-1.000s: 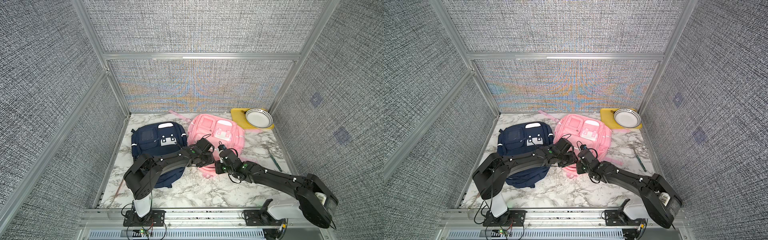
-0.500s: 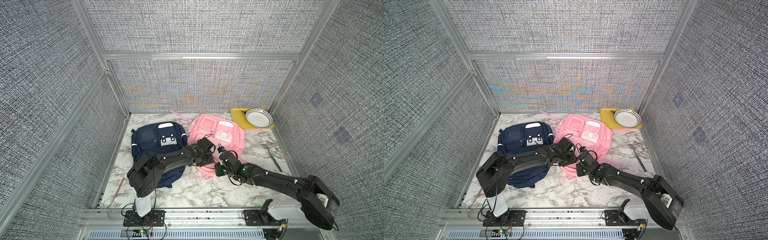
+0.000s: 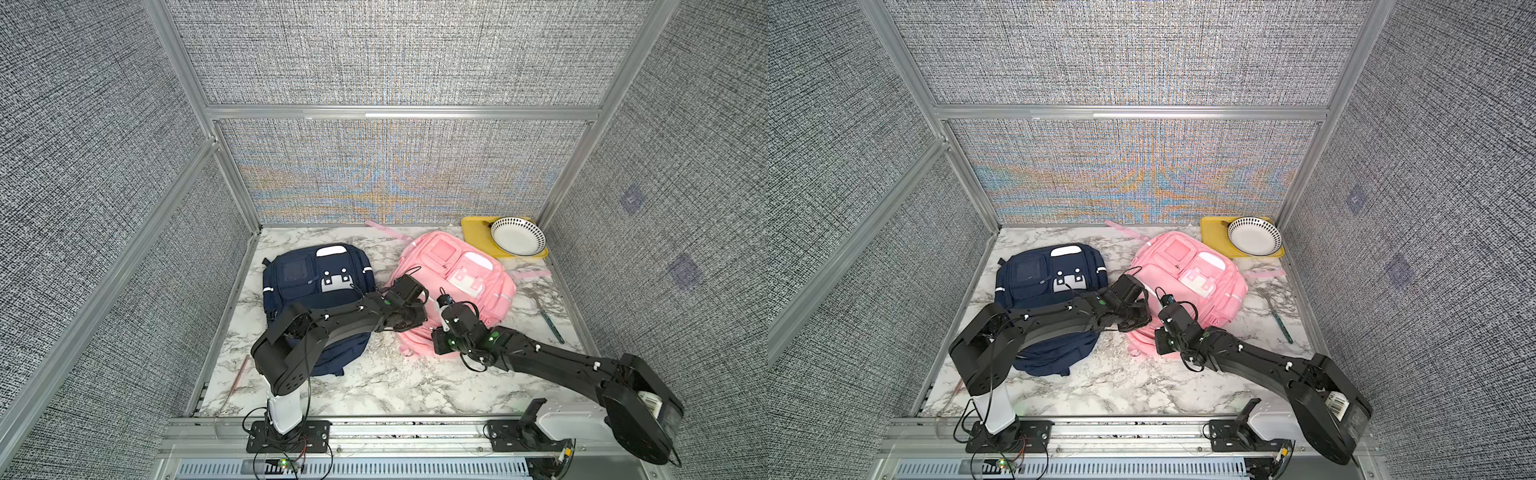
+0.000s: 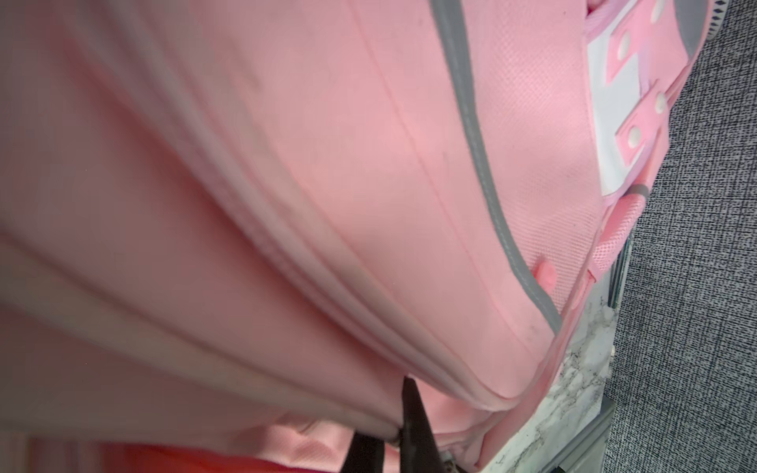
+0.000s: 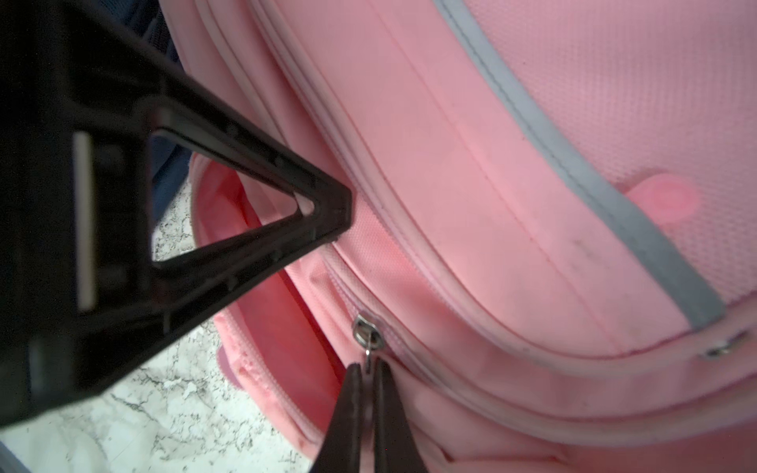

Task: Zip up the backpack
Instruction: Zip the zipper on the backpack.

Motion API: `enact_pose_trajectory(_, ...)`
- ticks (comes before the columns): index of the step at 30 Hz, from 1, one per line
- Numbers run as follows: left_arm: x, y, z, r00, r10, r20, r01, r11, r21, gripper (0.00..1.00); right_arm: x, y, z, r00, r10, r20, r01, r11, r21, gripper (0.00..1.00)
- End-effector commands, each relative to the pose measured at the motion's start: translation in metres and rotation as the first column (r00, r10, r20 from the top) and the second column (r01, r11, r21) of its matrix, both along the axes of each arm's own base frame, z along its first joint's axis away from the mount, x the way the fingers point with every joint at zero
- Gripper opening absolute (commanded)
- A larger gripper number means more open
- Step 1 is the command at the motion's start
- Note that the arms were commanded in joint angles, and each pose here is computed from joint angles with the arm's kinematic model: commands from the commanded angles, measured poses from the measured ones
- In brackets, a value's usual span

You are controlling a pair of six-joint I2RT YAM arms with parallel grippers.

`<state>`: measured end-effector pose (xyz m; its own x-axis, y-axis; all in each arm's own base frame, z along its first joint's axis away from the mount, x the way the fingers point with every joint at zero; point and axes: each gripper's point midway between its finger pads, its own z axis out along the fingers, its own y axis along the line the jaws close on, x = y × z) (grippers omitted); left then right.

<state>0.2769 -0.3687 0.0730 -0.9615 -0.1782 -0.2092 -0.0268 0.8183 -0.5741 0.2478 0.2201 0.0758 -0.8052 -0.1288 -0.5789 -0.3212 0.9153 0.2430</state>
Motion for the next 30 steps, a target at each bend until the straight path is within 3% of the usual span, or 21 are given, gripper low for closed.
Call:
enact_pose_trajectory(1,0.002,0.025,-0.011,1.0,0.025,0.019,-0.027,0.994,0.107,0.0,0.001,-0.026,-0.007,0.999,-0.055,0.002,0.055,0.995,-0.083,0.0)
enact_pose_trajectory(30,0.004,0.039,-0.012,1.0,0.019,0.02,-0.021,0.995,0.102,0.0,-0.017,-0.082,-0.026,0.986,-0.163,-0.048,0.151,0.971,-0.184,0.0)
